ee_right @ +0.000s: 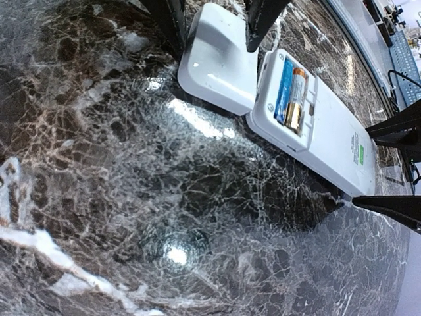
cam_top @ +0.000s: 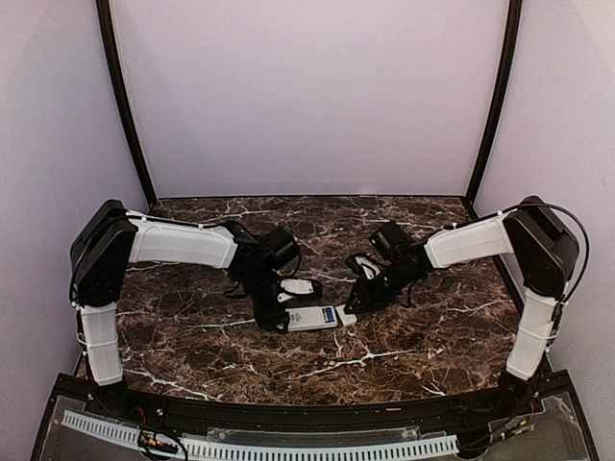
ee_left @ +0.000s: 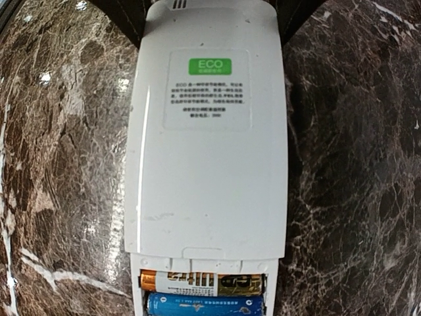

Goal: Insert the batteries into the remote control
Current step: Load the battery cover onto the remote control without the battery cover.

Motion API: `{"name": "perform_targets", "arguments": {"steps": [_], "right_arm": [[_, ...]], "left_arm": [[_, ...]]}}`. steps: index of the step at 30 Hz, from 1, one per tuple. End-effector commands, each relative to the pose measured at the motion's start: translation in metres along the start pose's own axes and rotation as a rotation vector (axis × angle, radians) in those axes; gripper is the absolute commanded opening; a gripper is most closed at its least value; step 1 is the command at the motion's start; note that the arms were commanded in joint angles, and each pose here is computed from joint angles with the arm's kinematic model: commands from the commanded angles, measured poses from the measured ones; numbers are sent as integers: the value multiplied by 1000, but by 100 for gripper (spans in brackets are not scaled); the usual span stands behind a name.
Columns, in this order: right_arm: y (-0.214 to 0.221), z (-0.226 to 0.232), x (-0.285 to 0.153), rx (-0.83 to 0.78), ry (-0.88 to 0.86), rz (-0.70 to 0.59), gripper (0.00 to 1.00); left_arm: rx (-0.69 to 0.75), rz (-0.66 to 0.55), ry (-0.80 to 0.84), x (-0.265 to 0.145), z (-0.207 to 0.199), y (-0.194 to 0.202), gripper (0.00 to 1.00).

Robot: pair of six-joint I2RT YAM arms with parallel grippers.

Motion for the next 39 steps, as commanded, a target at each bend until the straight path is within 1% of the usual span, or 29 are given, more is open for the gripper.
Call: {"name": "perform_targets", "arguments": {"steps": [1,8,13,17,21,27,33,39], "right_arm": [[17,-2,3,76,-25,20,29],[17,-5,4,93,-6,16,28],[15,-4,3,97,-15,5,28],[16,0,4,94,-46,6,28],[14,8,4,88,-99,2,28],[15,15,4,87,-165,-2,26],[20,12,5,84,-153,12,26],[20,20,1,83,-177,5,26]], "left_arm": [[-69,89,28,2,-14,12,25],[-24,115,27,11,-19,8,24],[-21,150,53,5,-27,10,21],[-8,152,51,-1,-31,3,21],[-4,131,39,-4,-29,-3,25],[1,152,29,4,-27,2,26],[4,164,-20,6,-19,3,26],[-39,144,-37,5,-13,-5,26]]}}
Point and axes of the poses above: each gripper's point midway between its finger pads, its own x axis out along the fingers, its own z axis along the line the jaws close on, y = z × x, the point moved 3 cm from there along -x, back along the fingers, and after that the axes turned 7 degrees about x, right-handed, at the moved point
